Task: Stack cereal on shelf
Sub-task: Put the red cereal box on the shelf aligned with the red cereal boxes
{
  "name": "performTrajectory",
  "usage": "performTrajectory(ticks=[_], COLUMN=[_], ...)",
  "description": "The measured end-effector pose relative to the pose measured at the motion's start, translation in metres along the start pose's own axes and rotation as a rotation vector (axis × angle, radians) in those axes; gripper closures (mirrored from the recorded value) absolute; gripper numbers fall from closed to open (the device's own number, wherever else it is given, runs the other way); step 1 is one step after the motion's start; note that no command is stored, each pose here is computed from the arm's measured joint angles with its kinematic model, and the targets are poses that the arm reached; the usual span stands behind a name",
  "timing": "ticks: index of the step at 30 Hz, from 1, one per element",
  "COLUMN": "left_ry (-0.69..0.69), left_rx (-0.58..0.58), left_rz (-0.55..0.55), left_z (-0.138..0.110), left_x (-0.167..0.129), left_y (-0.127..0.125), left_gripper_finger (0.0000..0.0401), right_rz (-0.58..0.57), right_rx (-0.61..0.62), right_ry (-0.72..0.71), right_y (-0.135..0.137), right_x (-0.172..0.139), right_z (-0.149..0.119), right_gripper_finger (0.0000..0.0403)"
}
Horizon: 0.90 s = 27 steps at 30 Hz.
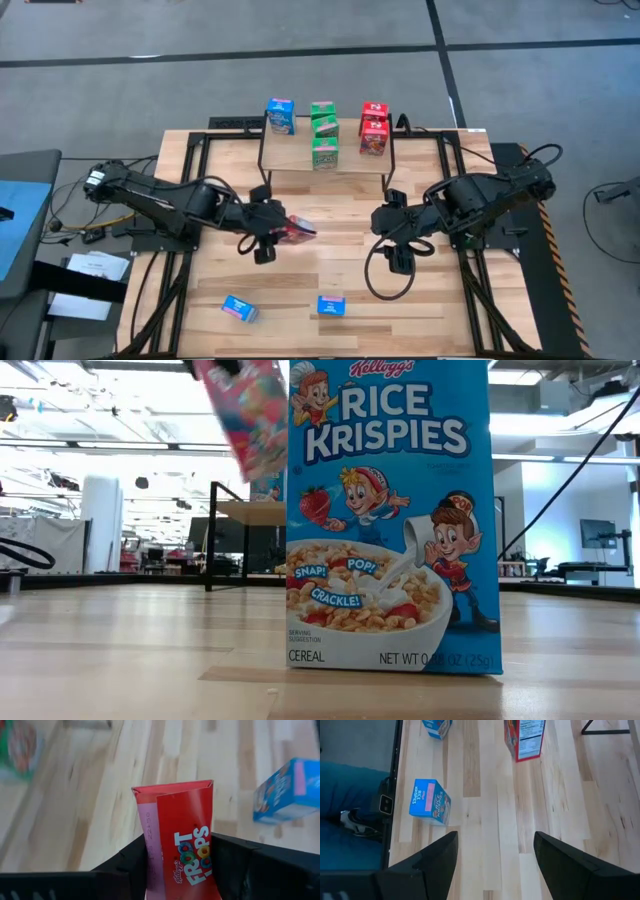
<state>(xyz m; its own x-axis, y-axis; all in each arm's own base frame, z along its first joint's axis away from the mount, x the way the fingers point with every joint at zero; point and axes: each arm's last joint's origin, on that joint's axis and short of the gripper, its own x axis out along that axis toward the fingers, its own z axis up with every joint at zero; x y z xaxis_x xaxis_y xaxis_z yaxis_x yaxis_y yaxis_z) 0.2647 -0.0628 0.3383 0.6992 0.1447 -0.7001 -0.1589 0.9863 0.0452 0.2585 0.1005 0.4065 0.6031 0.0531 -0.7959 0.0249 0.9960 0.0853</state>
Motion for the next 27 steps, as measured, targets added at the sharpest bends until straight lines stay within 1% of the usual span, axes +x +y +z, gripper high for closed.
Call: performTrajectory(ticks=[4,7,10,18,22,27], left_ry=[-0.108,-0.160,-0.201,-0.332,-0.384,-0.445], left_rx=[0.065,0.109,0.147,0.208,0.231,0.241], left_rz=[-0.021,-0.027,-0.024,-0.012,-0.010,-0.001], left_z=[0.012,0.017,0.021,0.033,0.038,0.044], left_x=[-0.002,-0.002,-0.003,-0.007,-0.008,-0.010], left_y=[-0.002,-0.004,-0.004,-0.006,-0.007,-0.006], left_gripper_finger=[0.0246,0.0246,0.0246,0.0246,0.0246,0.0246], right_rz=[0.000,0.002,0.013,0.029,-0.012,-0.031], right_rx=[0.000,0.001,0.009,-0.013,-0.010,-0.051], right_ry=[0.000,-0.008,-0.046,-0.193,-0.230,-0.254], right_y=[0.000,0.000,0.001,-0.004,-0.012,-0.018], right_x=[0.000,0.000,0.000,0.003,0.004,0.004], right_z=[0.000,0.001,0.004,0.024,0.029,0.033], right_gripper_finger=[0.0117,0.0117,0.0117,0.0116,0.0116,0.0116])
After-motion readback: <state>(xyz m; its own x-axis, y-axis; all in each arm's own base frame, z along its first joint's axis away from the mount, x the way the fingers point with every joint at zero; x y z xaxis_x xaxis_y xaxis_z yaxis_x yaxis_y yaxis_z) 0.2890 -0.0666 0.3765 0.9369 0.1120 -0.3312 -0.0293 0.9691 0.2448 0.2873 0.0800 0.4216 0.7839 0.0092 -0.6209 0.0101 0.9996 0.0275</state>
